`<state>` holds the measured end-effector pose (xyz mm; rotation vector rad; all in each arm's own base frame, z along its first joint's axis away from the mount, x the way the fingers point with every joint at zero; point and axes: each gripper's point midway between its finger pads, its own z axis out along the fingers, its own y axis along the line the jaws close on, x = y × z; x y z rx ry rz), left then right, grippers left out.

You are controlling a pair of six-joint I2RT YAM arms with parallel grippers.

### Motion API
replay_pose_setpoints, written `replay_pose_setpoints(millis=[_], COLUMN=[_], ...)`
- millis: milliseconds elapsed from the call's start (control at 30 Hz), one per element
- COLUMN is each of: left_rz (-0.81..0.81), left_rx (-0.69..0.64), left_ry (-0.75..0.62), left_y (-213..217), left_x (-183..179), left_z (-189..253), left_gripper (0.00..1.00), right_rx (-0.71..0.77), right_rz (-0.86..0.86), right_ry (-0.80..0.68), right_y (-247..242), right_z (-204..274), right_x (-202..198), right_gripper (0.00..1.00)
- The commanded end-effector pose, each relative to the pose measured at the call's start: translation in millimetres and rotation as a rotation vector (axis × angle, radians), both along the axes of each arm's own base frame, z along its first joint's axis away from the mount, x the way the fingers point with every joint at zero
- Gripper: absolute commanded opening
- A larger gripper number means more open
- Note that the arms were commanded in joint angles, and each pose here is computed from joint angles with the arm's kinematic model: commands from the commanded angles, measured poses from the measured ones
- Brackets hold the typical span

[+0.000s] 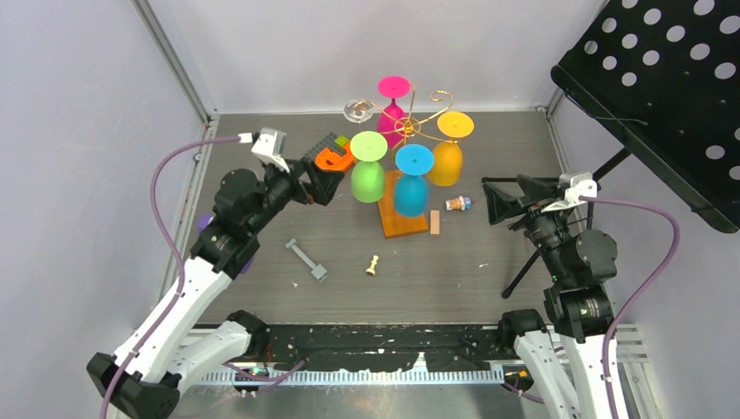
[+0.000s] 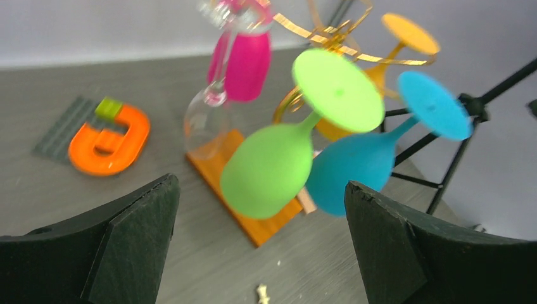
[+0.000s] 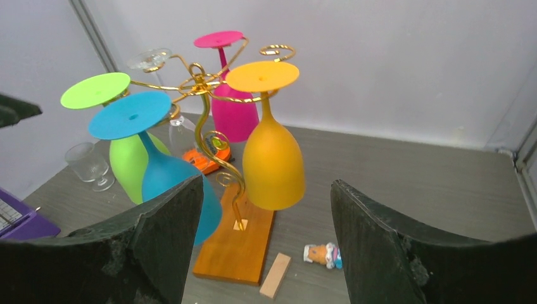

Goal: Place the wine glass upside down on the wine glass rack
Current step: Pick up the wine glass at the center of the board.

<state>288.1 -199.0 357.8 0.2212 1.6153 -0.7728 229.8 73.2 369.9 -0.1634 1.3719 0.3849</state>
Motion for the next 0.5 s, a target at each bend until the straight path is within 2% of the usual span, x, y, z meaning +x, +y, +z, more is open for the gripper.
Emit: replay_pose_setpoints(millis=[0, 300, 467], left_rz=[0.204, 0.656, 0.683], left_rx=[0.001, 0.198, 0.285], left_ry=[0.059, 0.230, 0.440], left_y=[43, 154, 175], left_x=[-7, -35, -9], left_z=[-21, -55, -76], left_gripper=[1.00, 1.00, 0.92], right_rx=[0.091, 0.086, 0.073], right_rz=[-0.071, -0.030, -0.024], right_ry=[0.078, 0.152, 0.216], right_y=[-12, -4, -2], right_z=[1, -11, -23], right_x=[-6, -7, -2], right_gripper=[0.79, 0.79, 0.79])
